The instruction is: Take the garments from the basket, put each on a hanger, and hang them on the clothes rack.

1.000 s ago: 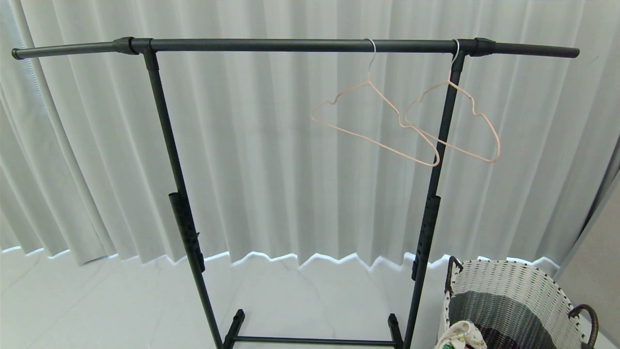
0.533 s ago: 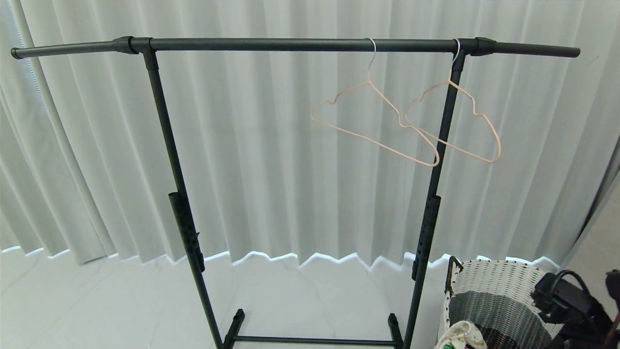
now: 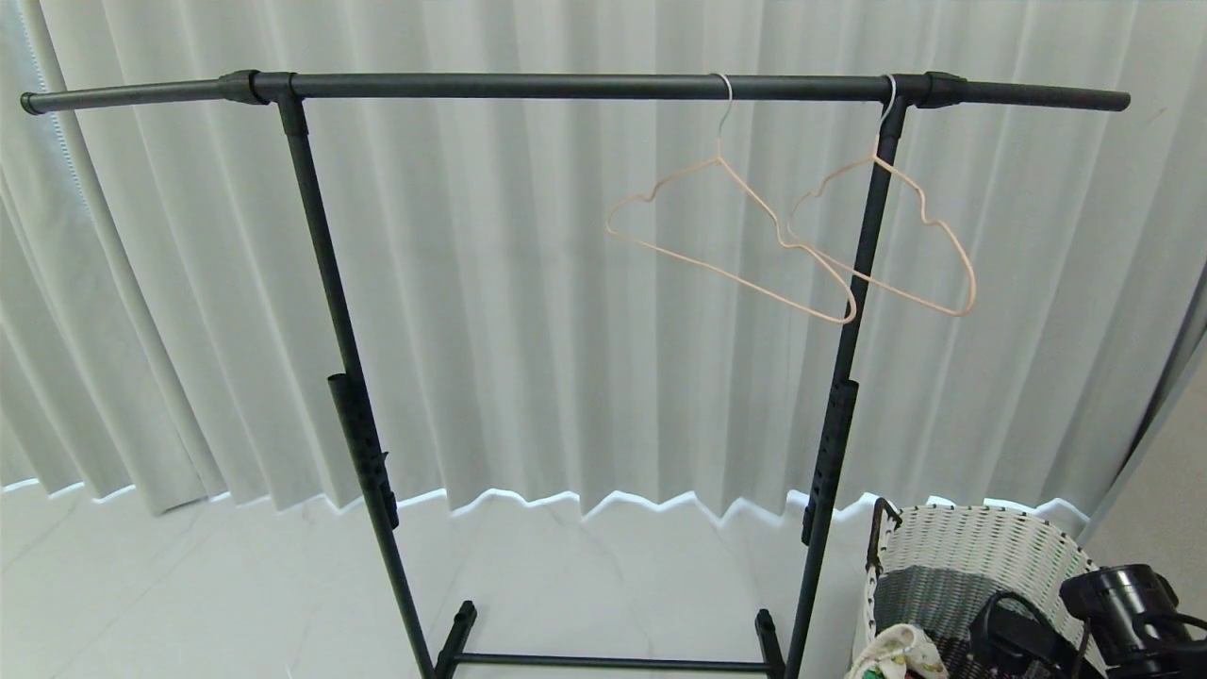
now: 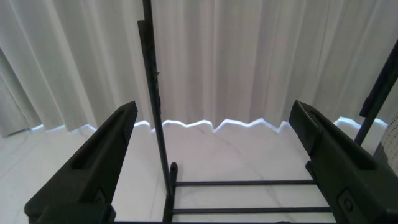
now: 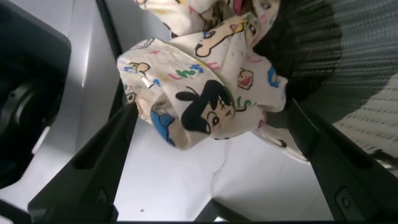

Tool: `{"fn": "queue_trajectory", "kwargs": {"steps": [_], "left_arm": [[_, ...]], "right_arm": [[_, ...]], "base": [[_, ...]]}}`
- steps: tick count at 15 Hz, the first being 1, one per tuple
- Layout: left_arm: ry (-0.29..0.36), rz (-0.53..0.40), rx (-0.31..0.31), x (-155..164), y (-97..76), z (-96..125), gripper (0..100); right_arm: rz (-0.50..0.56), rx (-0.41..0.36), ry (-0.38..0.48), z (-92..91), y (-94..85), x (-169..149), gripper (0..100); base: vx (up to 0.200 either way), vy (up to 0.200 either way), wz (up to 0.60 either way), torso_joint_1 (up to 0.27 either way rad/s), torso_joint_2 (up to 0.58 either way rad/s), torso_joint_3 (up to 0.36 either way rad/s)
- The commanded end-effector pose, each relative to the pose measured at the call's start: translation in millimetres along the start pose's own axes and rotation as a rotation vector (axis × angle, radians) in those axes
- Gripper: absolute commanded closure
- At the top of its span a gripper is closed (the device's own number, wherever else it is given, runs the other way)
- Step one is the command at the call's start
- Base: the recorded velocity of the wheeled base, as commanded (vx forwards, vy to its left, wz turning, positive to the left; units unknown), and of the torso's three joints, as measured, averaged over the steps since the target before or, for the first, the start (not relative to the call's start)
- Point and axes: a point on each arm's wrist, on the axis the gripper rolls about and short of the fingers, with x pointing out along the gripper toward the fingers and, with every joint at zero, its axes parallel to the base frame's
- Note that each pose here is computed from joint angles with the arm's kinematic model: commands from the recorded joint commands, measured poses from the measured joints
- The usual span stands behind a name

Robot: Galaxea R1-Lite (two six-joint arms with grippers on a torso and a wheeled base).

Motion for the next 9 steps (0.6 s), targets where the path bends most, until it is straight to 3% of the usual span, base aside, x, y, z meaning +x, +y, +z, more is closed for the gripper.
{"fn": "queue_trajectory", "kwargs": {"steps": [1,9], "left_arm": [[0.002,0.000,0.000,0.1,0.0,0.0,0],[0.002,0.000,0.002,0.1,0.0,0.0,0]], "right_arm": [[0.014,0.021,0.051,-0.1,-5.6,14.9,0],[-0.009,0.050,0.062,1.4,-13.4,21.3,0]], "base": [[0.000,0.000,0.00,0.000,0.00,0.000],[0.000,0.000,0.00,0.000,0.00,0.000]]}}
